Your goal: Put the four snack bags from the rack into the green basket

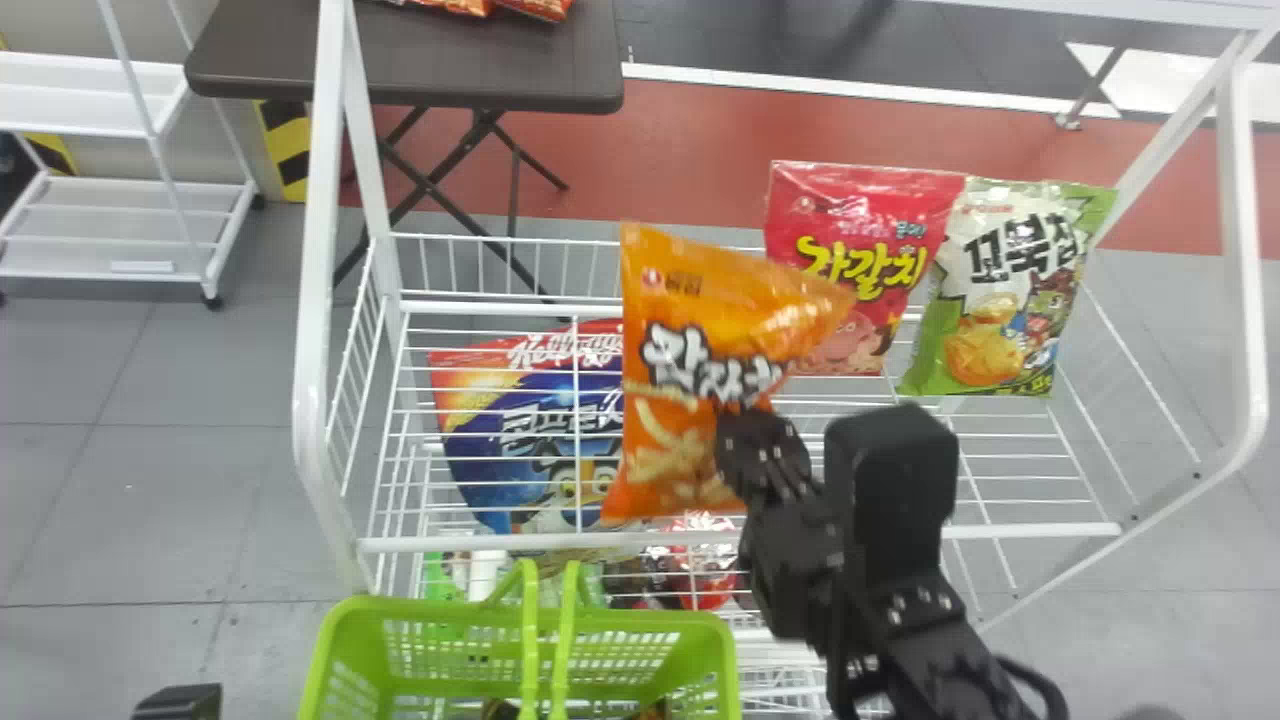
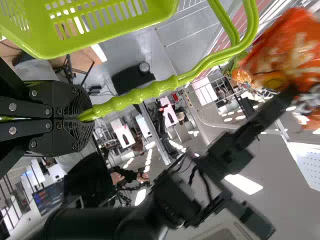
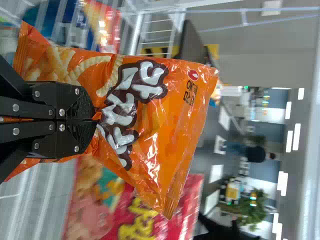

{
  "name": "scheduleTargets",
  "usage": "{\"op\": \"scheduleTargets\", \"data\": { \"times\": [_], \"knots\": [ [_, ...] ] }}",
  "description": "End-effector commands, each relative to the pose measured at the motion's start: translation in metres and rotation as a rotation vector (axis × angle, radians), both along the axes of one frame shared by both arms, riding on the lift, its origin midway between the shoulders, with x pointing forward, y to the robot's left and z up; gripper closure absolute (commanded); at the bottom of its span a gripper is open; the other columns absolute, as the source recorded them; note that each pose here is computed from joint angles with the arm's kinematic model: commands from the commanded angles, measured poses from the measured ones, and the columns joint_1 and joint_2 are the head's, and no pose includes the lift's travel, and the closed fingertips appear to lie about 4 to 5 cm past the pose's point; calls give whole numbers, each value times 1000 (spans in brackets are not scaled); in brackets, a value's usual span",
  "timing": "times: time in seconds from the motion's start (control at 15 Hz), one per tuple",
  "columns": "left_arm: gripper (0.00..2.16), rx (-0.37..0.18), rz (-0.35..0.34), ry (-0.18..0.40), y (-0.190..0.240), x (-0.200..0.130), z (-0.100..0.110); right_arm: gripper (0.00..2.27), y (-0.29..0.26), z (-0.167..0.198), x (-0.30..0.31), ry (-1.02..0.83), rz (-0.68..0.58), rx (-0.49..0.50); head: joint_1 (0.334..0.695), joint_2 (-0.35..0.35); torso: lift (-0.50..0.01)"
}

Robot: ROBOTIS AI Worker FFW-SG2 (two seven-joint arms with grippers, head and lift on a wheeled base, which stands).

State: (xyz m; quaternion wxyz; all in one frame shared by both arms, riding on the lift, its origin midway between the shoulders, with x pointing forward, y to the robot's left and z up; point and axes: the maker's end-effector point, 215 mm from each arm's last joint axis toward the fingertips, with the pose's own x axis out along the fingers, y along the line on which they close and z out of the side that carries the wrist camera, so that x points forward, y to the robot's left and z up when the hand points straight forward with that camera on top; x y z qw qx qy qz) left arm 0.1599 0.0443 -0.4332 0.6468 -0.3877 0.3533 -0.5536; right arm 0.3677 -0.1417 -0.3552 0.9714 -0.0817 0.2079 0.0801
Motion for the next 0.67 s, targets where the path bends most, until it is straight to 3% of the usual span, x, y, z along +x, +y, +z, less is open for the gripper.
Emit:
{"op": "scheduleTargets", "data": {
  "times": [0.0,0.33,0.6],
  "knots": [
    [1649,3,8,3,2,2,-2,2223,-21,-18,-44,123,-6,-61,695,-211,-9],
    [1649,7,30,5,8,2,-4,2223,-49,-84,-121,436,12,-180,695,-340,-9],
    [1649,-1,42,-7,6,4,-5,2223,-3,-112,-163,567,108,-85,695,-350,-9]
  ]
}}
